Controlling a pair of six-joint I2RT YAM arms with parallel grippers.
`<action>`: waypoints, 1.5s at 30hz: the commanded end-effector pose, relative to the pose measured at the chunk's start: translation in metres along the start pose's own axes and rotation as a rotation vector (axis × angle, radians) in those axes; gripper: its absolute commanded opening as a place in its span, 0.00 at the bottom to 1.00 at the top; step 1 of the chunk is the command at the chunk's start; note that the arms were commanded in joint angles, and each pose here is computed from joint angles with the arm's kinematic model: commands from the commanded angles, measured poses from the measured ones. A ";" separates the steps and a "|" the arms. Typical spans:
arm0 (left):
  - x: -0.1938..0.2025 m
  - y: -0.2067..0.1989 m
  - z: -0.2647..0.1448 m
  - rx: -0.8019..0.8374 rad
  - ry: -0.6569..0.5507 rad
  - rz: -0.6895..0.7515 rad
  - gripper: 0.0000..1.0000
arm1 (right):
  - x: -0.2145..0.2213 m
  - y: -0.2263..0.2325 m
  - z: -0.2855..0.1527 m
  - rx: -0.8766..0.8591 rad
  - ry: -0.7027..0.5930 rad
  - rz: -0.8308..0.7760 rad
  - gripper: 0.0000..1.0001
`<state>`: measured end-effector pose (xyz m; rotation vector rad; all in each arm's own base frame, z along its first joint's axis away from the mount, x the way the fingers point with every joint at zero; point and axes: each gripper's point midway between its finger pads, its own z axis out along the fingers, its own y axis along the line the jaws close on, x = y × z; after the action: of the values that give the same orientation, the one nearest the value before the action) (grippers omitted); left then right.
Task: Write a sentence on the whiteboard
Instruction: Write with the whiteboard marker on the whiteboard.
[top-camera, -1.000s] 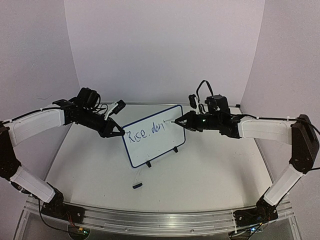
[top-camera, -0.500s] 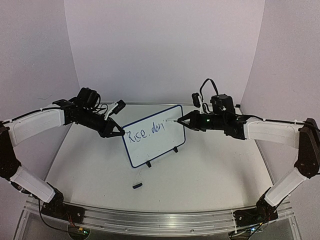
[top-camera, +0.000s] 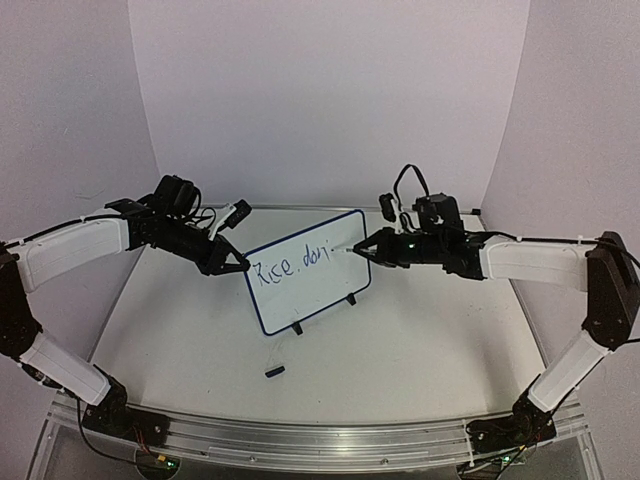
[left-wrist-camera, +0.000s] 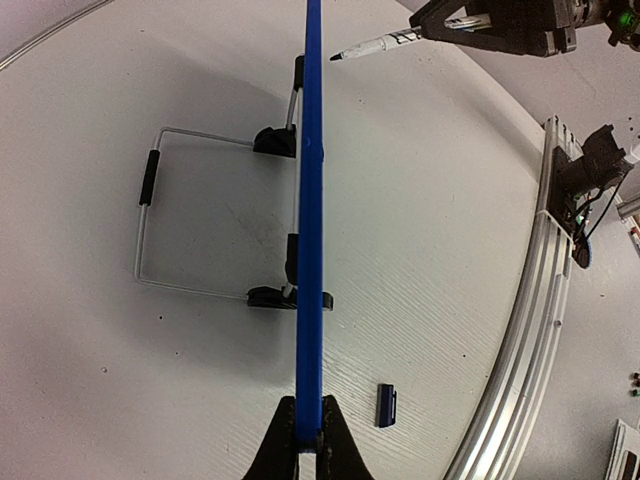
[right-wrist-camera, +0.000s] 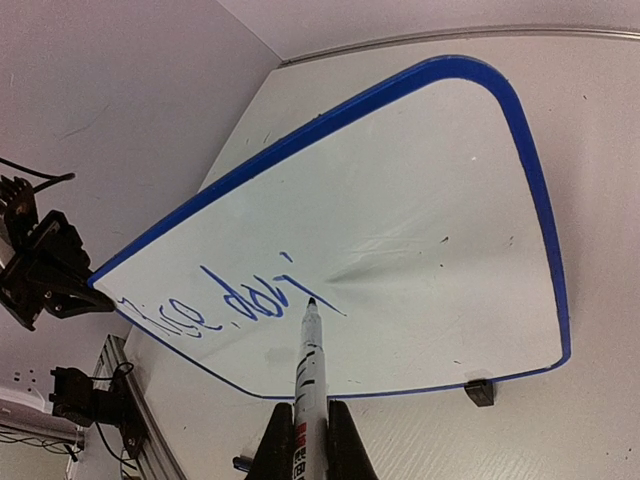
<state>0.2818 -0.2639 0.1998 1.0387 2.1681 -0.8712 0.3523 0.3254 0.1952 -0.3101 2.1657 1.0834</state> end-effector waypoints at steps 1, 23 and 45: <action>0.004 -0.004 0.004 0.018 0.030 -0.003 0.00 | -0.020 0.008 0.003 -0.015 -0.037 -0.031 0.00; 0.003 -0.004 0.004 0.017 0.028 -0.002 0.00 | -0.034 -0.009 -0.008 0.083 -0.117 -0.002 0.00; 0.004 -0.004 0.005 0.016 0.030 -0.004 0.00 | -0.035 0.026 -0.012 -0.078 -0.068 -0.025 0.00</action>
<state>0.2813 -0.2644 0.1998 1.0405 2.1677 -0.8722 0.3551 0.3204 0.2163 -0.2943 2.1276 1.1037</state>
